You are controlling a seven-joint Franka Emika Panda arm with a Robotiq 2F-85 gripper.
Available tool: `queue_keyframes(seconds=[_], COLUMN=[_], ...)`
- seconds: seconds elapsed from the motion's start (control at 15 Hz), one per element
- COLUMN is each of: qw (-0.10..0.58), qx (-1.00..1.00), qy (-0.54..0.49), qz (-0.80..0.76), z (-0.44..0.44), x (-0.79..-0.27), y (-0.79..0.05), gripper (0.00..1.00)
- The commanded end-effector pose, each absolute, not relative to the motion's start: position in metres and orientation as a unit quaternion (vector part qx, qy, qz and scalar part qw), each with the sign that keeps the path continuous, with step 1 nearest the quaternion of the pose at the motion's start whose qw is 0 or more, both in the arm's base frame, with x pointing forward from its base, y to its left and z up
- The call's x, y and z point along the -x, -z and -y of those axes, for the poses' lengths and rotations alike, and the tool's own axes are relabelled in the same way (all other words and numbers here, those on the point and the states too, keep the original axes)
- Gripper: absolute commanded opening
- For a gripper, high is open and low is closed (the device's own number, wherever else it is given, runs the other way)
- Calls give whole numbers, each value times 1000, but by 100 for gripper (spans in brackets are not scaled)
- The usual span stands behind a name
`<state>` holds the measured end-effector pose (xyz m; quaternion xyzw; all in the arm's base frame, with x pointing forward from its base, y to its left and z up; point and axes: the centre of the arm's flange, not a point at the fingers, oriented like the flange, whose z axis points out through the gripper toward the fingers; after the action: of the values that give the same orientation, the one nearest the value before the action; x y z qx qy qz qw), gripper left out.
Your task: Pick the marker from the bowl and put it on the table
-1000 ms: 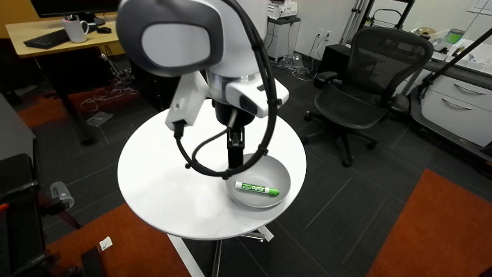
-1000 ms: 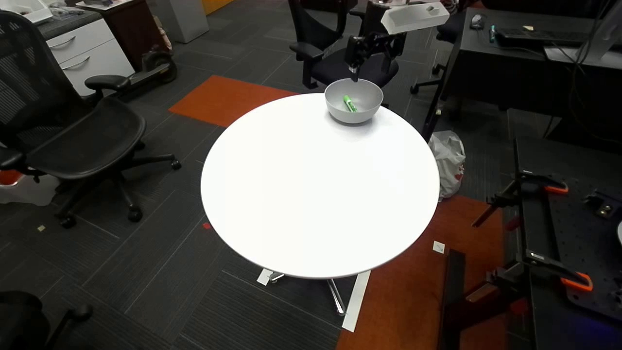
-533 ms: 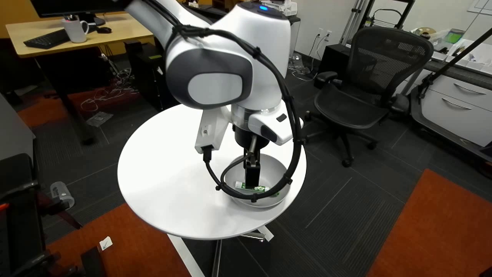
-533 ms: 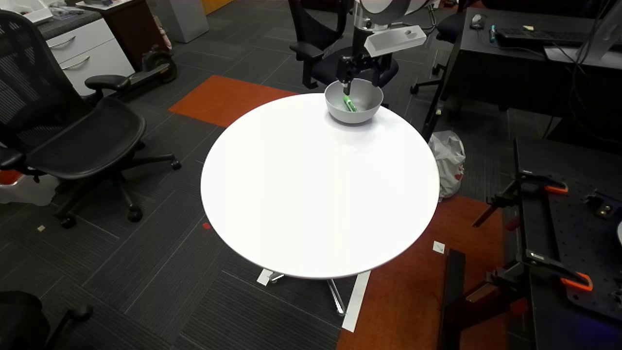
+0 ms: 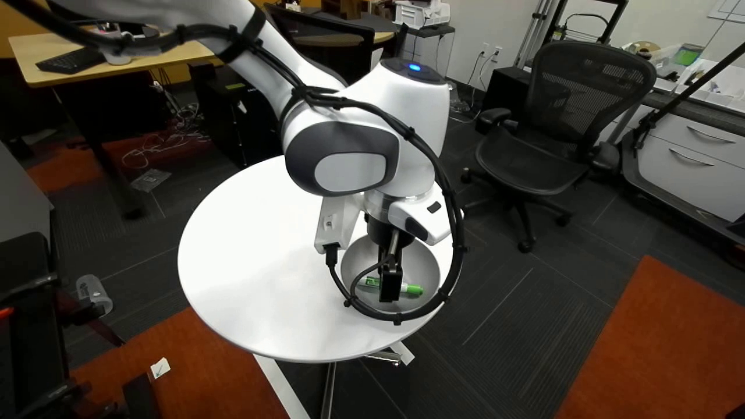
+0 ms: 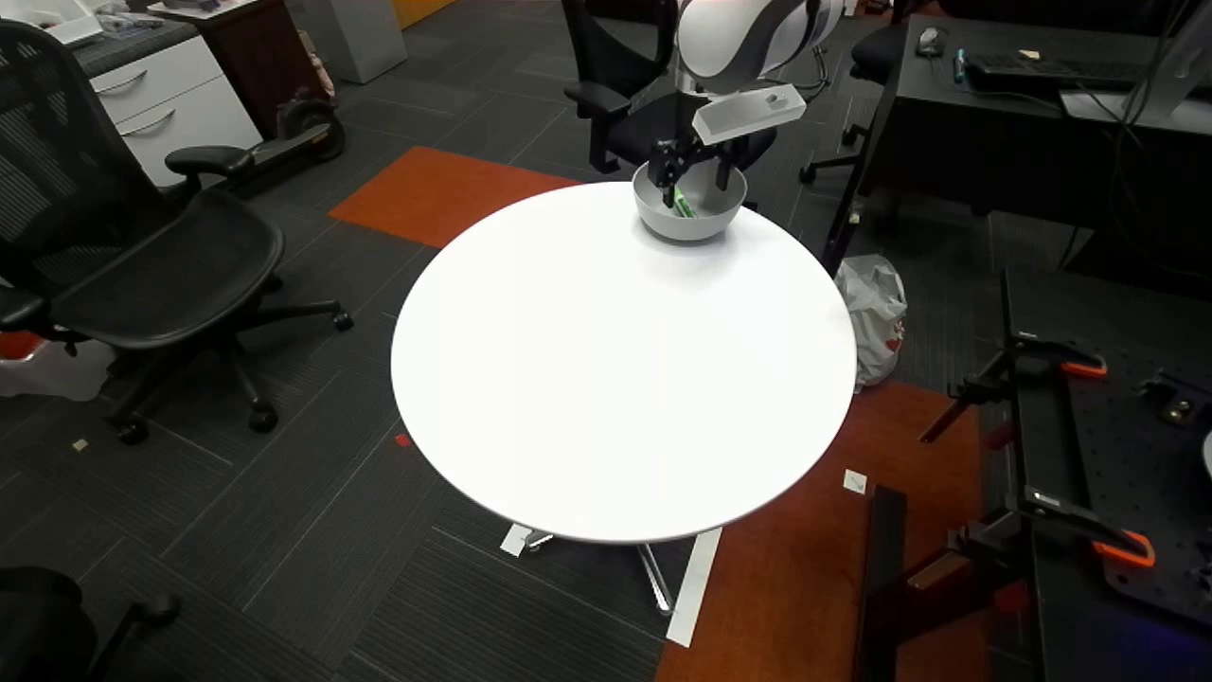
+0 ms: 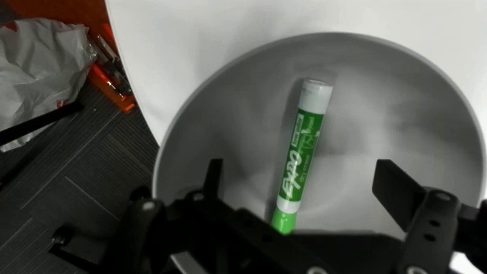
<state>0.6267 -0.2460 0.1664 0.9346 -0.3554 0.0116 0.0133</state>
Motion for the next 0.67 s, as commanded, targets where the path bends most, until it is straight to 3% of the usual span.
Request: queue_keyframes(seconds=[0.0, 0.07, 0.13, 0.6], qw=[21, 23, 23, 29], qx=[-928, -928, -928, -928], qy=[-1, 0, 0, 1], qz=[371, 373, 371, 372], z=[253, 253, 254, 257], x=[-638, -638, -639, -641], y=[-158, -156, -154, -150], gripper=[100, 75, 74, 19])
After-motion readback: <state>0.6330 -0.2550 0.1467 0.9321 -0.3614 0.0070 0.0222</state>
